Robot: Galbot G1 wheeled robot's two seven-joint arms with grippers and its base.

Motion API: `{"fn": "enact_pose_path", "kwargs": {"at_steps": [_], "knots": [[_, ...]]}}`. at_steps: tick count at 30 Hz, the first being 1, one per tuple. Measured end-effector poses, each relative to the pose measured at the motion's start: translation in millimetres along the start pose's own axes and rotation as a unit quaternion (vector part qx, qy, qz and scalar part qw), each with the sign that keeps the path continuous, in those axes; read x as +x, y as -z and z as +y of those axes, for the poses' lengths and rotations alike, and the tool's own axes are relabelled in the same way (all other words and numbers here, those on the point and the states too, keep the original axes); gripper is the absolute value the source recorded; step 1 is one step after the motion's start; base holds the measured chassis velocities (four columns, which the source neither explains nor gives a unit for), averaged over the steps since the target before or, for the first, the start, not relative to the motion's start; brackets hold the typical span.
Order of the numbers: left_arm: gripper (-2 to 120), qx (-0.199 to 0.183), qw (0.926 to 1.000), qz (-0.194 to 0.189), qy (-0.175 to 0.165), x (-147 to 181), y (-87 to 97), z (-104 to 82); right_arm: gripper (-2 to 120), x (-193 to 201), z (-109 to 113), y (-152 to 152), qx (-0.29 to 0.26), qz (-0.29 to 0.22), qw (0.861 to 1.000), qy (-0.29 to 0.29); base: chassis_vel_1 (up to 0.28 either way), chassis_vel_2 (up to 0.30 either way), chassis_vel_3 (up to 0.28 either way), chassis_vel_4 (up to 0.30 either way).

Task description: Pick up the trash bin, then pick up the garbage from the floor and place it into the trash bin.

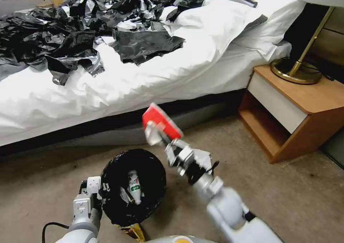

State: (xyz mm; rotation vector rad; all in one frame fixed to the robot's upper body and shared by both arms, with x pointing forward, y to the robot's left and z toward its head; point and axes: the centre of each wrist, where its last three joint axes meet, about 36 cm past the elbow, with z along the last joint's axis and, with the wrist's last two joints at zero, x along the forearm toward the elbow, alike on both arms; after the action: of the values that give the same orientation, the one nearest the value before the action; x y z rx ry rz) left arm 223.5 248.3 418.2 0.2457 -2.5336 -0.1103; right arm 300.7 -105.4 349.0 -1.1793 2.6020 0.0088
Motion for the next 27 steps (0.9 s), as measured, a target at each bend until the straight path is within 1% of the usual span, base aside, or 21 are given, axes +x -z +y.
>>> {"fn": "enact_pose_path", "kwargs": {"at_steps": [1,2,3,4,6,7,12,19,22,23,26,27], "knots": [[0,0.0,1.0,0.0,0.0,0.0,0.1,-0.4,0,6.4,13.7,-9.6,-0.005,0.012,1.0,0.014,0.0,0.0,0.0,0.0],[0,0.0,1.0,0.0,-0.001,-0.1,0.2,-0.6,0,10.1,22.0,-15.7,-0.009,0.02,1.0,0.021,0.0,0.0,0.0,0.0],[0,0.0,1.0,0.0,-0.001,-0.1,0.2,-0.6,0,10.1,22.0,-15.7,-0.009,0.02,1.0,0.021,0.0,0.0,0.0,0.0],[0,0.0,1.0,0.0,-0.001,-0.2,0.3,-0.8,0,13.4,29.9,-21.9,-0.012,0.028,0.999,0.029,0.0,0.0,0.0,0.0],[0,0.0,1.0,-0.001,-0.001,-0.2,0.4,-0.8,0,14.5,33.2,-24.3,-0.013,0.03,0.999,0.033,0.0,0.0,0.0,0.0],[0,0.0,1.0,-0.001,-0.001,-0.4,0.7,-0.9,0,17.3,38.6,-29.4,-0.013,0.037,0.998,0.039,0.0,0.0,0.0,0.0],[0,0.001,1.0,-0.002,-0.001,-1.0,1.2,-1.0,0,26.1,43.8,-44.1,-0.01,0.057,0.997,0.044,0.0,0.0,0.0,0.0],[0,0.002,1.0,-0.001,-0.002,-1.9,0.9,-1.9,0,34.5,47.6,-54.0,-0.005,0.074,0.996,0.04,0.0,0.0,0.0,0.0],[0,0.002,1.0,-0.001,-0.003,-2.0,0.9,-2.3,14,34.7,48.5,-56.0,-0.002,0.077,0.996,0.037,0.0,0.0,0.0,0.0],[0,0.002,1.0,-0.001,-0.003,-2.0,0.9,-2.3,14,34.7,48.5,-56.0,-0.002,0.077,0.996,0.037,0.0,0.0,0.0,0.0],[0,0.002,1.0,-0.001,-0.003,-2.1,1.1,-2.4,28,33.5,47.5,-58.8,0.001,0.08,0.996,0.035,0.0,0.0,0.0,0.0],[0,0.002,1.0,-0.001,-0.003,-2.1,1.1,-2.4,28,33.5,47.5,-58.8,0.001,0.08,0.996,0.035,0.0,0.0,0.0,0.0]]}}
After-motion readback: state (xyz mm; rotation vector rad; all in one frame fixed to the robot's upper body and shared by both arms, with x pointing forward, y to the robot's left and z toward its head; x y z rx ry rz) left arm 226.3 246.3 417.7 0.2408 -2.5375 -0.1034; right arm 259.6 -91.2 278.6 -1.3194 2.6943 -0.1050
